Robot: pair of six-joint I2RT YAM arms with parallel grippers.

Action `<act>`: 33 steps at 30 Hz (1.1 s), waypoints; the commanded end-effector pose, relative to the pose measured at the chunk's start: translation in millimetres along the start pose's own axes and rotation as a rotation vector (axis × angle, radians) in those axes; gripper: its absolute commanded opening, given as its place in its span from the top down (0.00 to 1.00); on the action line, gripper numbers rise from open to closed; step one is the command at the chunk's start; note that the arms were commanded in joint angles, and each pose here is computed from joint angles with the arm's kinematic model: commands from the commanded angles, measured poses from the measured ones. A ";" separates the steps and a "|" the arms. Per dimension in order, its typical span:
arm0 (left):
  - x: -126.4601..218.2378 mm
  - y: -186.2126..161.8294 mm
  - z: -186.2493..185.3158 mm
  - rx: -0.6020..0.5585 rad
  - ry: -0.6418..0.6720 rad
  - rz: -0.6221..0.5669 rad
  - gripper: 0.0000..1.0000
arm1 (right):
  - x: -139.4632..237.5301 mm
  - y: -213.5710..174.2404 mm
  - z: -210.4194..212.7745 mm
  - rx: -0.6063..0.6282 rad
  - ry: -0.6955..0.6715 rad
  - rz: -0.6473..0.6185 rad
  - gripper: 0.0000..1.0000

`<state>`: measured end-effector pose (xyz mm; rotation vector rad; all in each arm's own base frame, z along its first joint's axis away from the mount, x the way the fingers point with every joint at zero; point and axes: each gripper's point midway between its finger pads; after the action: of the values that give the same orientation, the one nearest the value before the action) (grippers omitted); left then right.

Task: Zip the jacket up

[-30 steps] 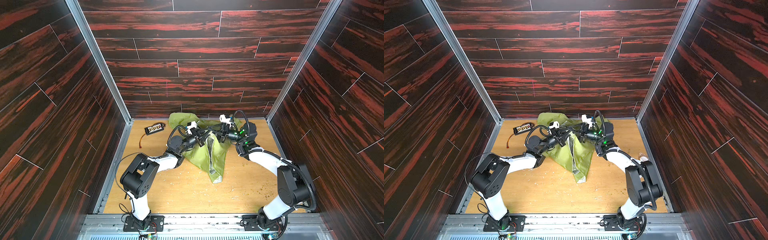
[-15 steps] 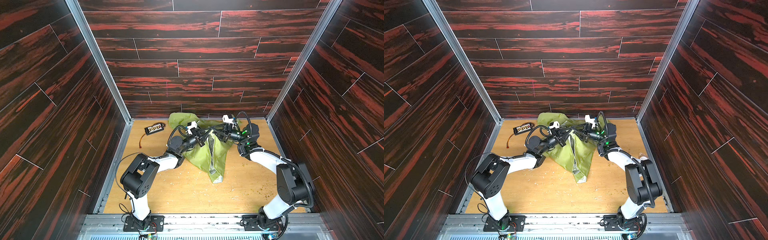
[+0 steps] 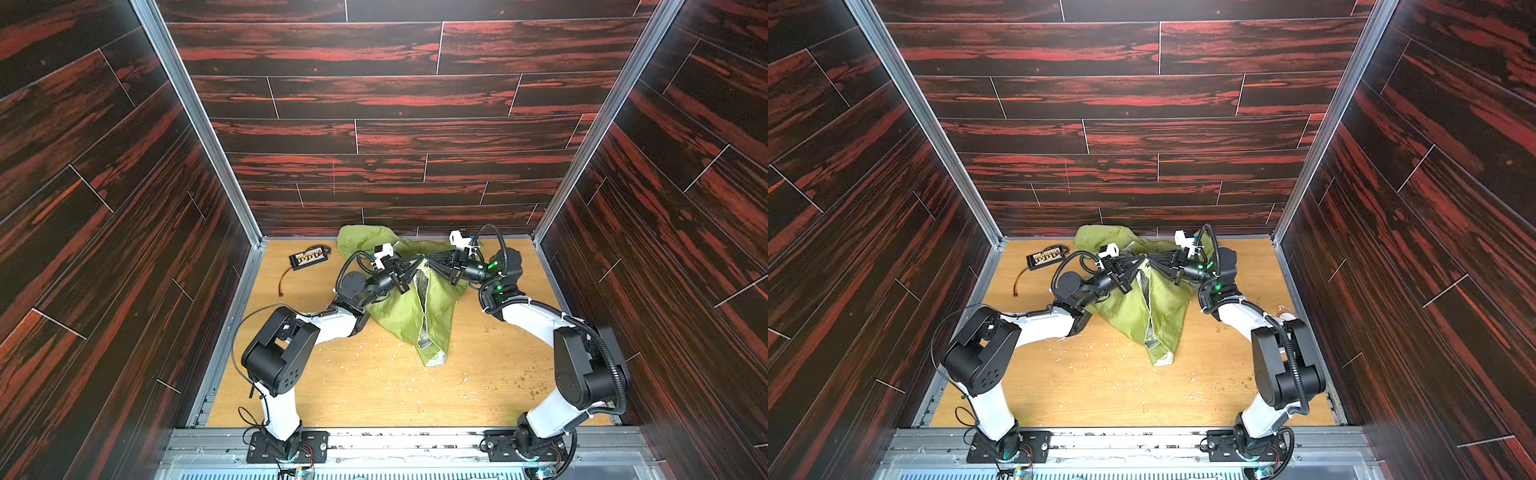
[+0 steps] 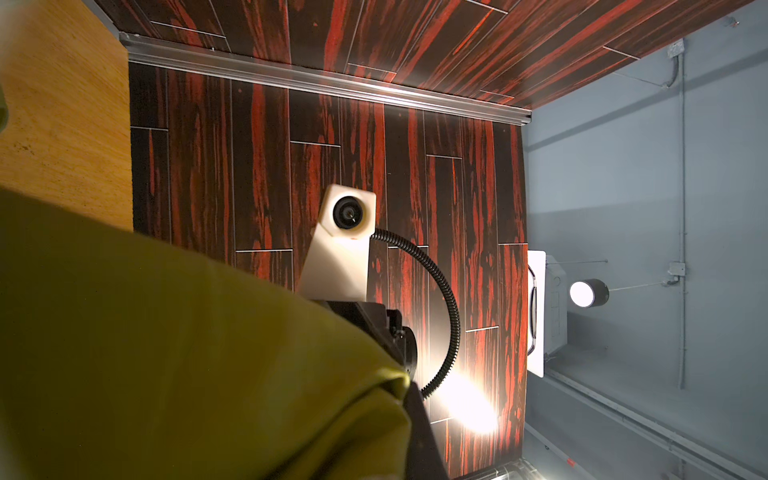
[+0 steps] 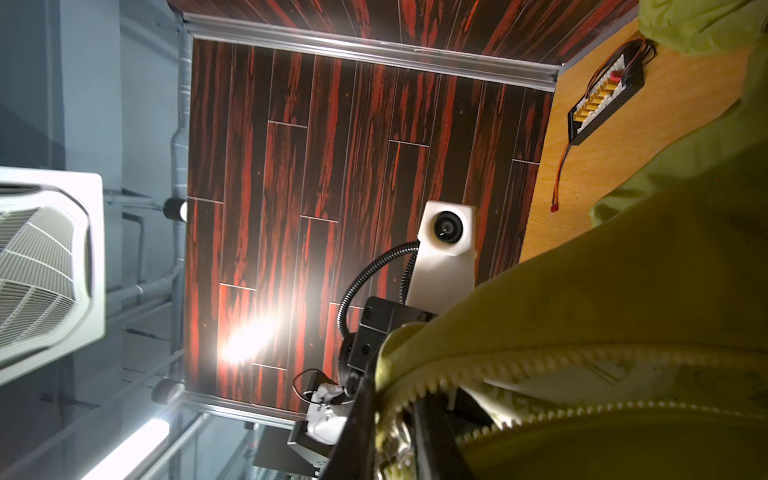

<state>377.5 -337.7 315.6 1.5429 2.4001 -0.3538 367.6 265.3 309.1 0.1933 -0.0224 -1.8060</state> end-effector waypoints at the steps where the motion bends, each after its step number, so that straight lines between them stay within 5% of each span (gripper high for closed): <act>1: -4.9 -6.3 -26.7 -0.035 -0.080 0.027 1.00 | 3.0 -3.1 4.1 0.016 0.011 0.007 0.85; 13: -4.7 -4.9 -26.5 -0.034 -0.081 0.019 1.00 | 5.4 -4.5 -2.3 0.005 -0.012 0.003 1.00; 29: -1.1 -4.5 -19.4 -0.019 -0.067 0.009 1.00 | 9.7 -6.5 -11.4 0.048 -0.144 0.020 1.00; 33: 0.1 -2.0 -21.1 -0.019 -0.072 -0.011 0.80 | 10.3 -7.3 -12.9 0.040 -0.160 0.019 1.00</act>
<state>381.8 -339.8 303.1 1.5550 2.4466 -0.3640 369.3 257.9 293.7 0.0990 -0.1509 -1.8274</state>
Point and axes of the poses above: each gripper's point midway between its finger pads, its own x axis back along the fingers, its own z axis along the line the jaws close on, y = z × x, and after that the axes turned 2 degrees about -x, right-handed
